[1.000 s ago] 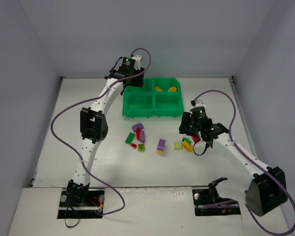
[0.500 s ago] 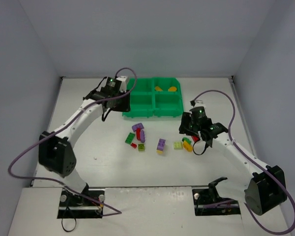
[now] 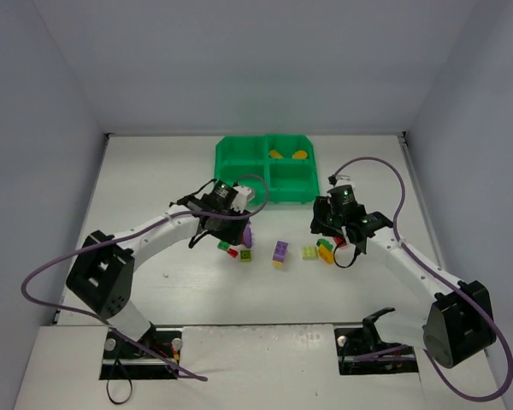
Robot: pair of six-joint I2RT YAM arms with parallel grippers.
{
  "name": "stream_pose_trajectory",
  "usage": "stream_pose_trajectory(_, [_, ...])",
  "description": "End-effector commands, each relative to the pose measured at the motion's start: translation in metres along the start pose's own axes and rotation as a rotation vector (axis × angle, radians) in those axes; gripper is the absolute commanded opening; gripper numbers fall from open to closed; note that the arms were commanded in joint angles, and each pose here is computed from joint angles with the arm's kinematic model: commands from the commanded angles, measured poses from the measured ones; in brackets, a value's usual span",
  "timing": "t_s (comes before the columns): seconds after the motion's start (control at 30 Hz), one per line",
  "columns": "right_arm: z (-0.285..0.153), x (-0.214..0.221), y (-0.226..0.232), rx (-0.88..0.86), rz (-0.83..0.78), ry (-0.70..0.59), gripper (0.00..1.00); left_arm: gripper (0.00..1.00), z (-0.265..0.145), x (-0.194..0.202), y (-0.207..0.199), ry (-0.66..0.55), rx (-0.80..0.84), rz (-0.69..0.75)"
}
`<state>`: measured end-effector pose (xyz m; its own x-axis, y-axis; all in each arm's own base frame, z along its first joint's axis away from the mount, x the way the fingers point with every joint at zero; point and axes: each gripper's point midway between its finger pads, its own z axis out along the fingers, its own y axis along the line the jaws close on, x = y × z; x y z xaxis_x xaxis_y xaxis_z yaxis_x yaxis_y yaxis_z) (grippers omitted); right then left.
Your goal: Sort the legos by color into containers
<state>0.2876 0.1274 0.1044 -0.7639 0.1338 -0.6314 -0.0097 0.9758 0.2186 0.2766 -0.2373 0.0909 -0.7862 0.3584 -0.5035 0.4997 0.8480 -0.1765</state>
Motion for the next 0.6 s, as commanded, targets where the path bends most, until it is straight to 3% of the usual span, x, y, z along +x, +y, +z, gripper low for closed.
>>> stream_pose_trajectory(0.0, [-0.003, -0.014, 0.005, -0.026, 0.012, -0.049, 0.44, 0.43, -0.003, -0.032, -0.001, -0.06, 0.036, 0.222])
stream_pose_trajectory(0.27, [-0.01, -0.013, 0.004, -0.032, 0.025, -0.069, 0.44, 0.46, 0.01, -0.008, 0.002, 0.065, 0.121, 0.489])
stream_pose_trajectory(0.57, [-0.012, -0.011, 0.003, -0.037, 0.03, -0.075, 0.44, 0.46, 0.016, 0.016, -0.004, 0.114, 0.217, 0.587])
